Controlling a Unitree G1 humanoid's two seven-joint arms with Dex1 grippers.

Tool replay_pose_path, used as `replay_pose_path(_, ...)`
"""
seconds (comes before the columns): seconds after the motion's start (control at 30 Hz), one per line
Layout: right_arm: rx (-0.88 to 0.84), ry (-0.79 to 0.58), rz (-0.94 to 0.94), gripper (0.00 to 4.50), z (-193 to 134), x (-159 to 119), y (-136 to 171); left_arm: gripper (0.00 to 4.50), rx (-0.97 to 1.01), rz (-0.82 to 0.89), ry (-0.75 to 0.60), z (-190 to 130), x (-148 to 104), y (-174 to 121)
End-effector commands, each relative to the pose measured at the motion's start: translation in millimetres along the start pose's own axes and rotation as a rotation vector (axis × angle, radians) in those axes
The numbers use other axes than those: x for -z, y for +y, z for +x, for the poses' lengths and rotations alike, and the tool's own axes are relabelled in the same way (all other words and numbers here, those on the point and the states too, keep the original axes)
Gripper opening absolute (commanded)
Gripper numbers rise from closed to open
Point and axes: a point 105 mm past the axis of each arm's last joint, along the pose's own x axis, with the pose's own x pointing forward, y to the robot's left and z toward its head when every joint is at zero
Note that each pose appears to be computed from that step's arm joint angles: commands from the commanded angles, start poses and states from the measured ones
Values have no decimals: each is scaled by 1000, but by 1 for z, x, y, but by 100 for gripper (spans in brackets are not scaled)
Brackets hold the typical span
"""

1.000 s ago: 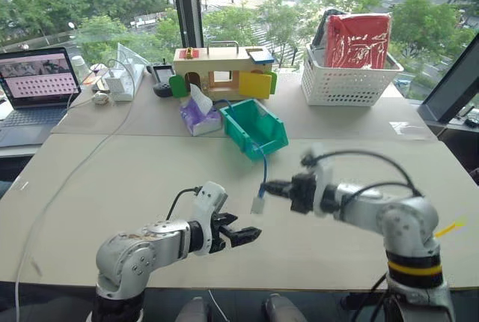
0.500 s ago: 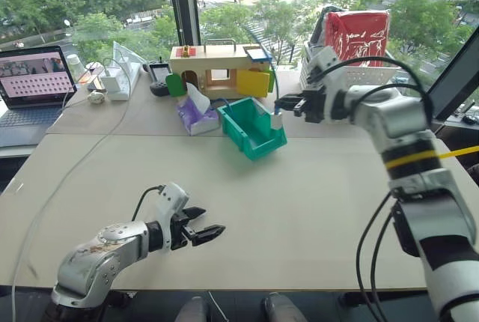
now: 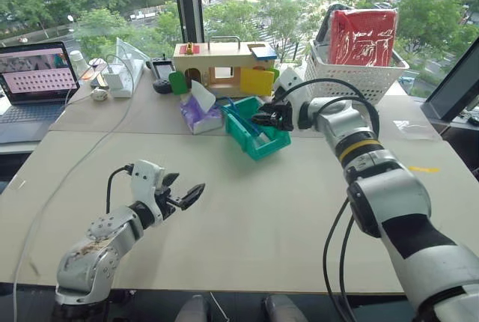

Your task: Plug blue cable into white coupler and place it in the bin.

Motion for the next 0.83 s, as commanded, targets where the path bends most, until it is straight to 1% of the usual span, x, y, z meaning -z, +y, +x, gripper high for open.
replay_pose_path(0.03, 23, -146, -9, 391, -17, -36, -14, 450, -180, 100, -95, 6, -24, 28)
replay_pose_path(0.07, 28, -176, 5, 430, -22, -39, -17, 450, -197, 121, -121, 6, -30, 32)
replay_pose_path(0.1, 34, -215, 21, 444, -31, -42, -22, 450, -198, 129, -146, 7, -35, 35)
replay_pose_path(0.17, 26, -268, 30, 444, -49, -44, -26, 450, -183, 153, -167, 9, -40, 35)
replay_pose_path(0.23, 47, -316, 38, 444, -71, -39, -28, 450, -180, 198, -170, 14, -42, 36)
replay_pose_path(0.3, 128, -352, 37, 444, -98, -26, -29, 450, -165, 203, -172, 18, -42, 36)
replay_pose_path(0.37, 224, -365, 64, 444, -129, -7, -27, 450, -141, 184, -182, 22, -45, 35)
replay_pose_path(0.43, 325, -332, 96, 444, -154, 17, -23, 450, -133, 172, -189, 23, -47, 36)
replay_pose_path(0.47, 378, -291, 102, 444, -167, 34, -18, 450, -113, 162, -184, 25, -46, 35)
replay_pose_path(0.5, 409, -262, 106, 444, -175, 44, -13, 450, -99, 161, -177, 26, -44, 35)
replay_pose_path(0.57, 450, -222, 125, 444, -187, 59, -2, 450, -80, 172, -168, 29, -42, 35)
replay_pose_path(0.67, 492, -130, 147, 444, -207, 90, 22, 450, -57, 162, -161, 37, -39, 38)
replay_pose_path(0.83, 583, -79, 175, 444, -227, 114, 33, 450, -12, 159, -121, 44, -31, 42)
